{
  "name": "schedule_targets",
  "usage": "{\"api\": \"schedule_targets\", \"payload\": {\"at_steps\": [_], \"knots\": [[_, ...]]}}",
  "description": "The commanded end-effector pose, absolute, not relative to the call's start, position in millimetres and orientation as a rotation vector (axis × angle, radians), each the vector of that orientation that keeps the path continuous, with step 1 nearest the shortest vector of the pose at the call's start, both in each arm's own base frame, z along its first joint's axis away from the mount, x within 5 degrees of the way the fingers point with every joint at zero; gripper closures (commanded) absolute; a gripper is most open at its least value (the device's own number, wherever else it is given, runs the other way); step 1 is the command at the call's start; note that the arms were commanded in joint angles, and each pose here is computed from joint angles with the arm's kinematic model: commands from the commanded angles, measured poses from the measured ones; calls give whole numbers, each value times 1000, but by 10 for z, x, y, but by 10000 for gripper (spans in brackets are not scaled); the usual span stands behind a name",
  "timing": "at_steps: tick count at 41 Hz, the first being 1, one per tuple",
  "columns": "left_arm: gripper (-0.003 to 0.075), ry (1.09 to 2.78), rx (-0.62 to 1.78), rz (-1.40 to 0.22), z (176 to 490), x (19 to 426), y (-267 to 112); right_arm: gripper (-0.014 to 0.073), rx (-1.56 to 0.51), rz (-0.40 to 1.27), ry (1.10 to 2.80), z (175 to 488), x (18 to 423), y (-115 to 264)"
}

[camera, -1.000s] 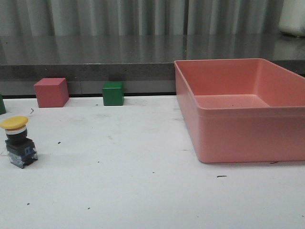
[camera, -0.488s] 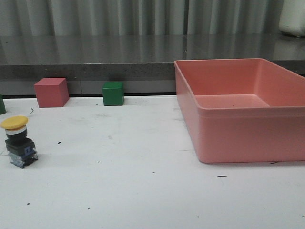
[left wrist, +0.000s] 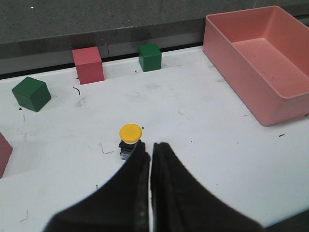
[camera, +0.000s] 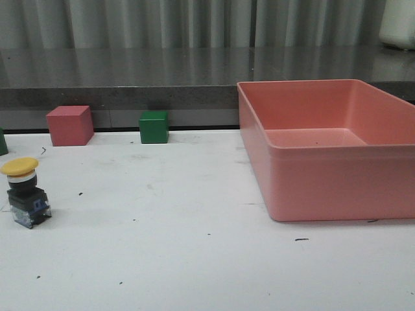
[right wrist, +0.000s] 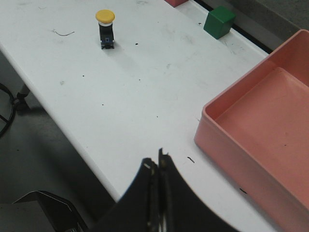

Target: Place and stand button with both arms

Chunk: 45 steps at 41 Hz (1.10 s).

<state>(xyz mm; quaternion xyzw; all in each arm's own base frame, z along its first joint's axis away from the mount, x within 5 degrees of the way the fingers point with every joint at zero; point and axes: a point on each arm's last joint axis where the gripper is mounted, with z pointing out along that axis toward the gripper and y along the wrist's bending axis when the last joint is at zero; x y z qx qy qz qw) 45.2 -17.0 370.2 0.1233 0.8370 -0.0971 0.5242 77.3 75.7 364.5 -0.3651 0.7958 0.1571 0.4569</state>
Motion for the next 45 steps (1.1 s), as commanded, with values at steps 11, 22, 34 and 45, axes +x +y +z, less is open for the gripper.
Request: {"api": "schedule_targets", "payload": {"at_steps": [11, 22, 34, 45], "knots": [[740, 1900, 270, -265, 3843, 451, -178, 713, -878, 398, 1868, 3780, 787, 767], [740, 1641, 88, -105, 3441, 479, -62, 713, -878, 398, 1868, 3780, 787, 767], [740, 1427, -23, -4, 2507, 507, 6, 713, -878, 398, 1868, 3780, 787, 767], [740, 1390, -24, -3, 2152, 539, 9, 713, -878, 398, 1869, 3779, 787, 766]]}}
